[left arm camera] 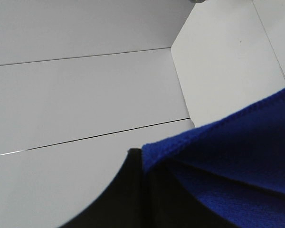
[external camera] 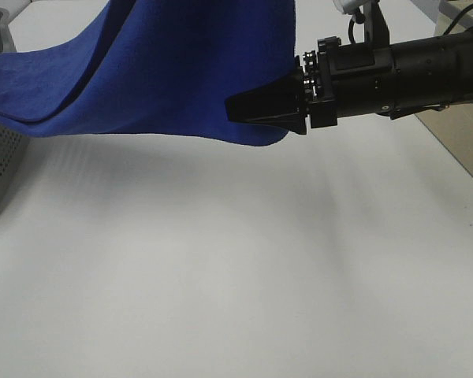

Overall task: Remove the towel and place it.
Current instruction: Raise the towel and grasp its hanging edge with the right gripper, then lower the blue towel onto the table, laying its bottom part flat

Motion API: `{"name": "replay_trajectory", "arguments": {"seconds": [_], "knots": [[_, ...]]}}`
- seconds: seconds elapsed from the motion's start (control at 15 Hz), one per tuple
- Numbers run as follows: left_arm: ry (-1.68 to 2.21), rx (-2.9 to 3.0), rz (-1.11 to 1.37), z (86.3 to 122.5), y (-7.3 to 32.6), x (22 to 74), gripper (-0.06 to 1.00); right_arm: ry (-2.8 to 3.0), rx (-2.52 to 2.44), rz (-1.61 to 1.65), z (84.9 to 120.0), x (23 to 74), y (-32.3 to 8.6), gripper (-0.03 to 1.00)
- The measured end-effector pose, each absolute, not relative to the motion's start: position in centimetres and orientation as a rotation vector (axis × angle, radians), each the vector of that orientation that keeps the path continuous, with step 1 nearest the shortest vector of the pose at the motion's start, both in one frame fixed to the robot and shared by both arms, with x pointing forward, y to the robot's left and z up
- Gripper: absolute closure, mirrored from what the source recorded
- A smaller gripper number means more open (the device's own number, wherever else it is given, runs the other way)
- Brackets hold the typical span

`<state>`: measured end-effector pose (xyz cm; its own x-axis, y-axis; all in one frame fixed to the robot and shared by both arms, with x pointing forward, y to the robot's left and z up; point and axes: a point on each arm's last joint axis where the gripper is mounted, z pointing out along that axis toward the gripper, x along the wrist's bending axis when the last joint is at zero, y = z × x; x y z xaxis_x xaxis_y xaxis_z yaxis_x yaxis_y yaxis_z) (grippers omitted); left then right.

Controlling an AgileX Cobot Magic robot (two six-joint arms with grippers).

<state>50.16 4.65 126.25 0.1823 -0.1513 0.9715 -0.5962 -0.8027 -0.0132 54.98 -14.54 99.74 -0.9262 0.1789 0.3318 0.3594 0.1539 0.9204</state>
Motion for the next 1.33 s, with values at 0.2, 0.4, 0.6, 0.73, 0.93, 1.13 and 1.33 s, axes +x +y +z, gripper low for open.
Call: {"name": "replay_trajectory", "arguments": {"seconds": [0.2, 0.4, 0.6, 0.73, 0.93, 1.13, 1.33], "knots": [[-0.705, 2.095, 1.654, 126.3, 4.6, 50.2, 0.94, -2.275, -0.533, -1.862, 99.7, 55.0, -14.8, 0.5], [-0.705, 2.095, 1.654, 126.3, 4.6, 50.2, 0.94, -2.226, -0.561, -1.889, 100.0, 55.3, -16.4, 0.75], [-0.705, 2.096, 1.652, 126.2, 4.6, 50.2, 0.94, -2.157, -0.626, -1.909, 100.4, 55.7, -18.1, 0.95], [-0.705, 2.097, 1.653, 126.2, 4.7, 50.2, 0.94, -2.123, -0.655, -1.89, 100.4, 55.6, -18.1, 0.95], [-0.682, 2.089, 1.618, 126.2, 4.5, 50.0, 0.94, -2.031, -0.771, -1.814, 100.7, 55.4, -18.2, 0.95], [-0.664, 2.083, 1.589, 126.2, 4.4, 50.0, 0.94, -2.07, -0.765, -1.763, 102.0, 54.6, -18.3, 0.95], [-0.549, 2.076, 1.524, 126.2, 4.3, 49.9, 0.94, -2.264, -0.838, -1.59, 104.9, 54.0, -18.8, 0.95]]}}
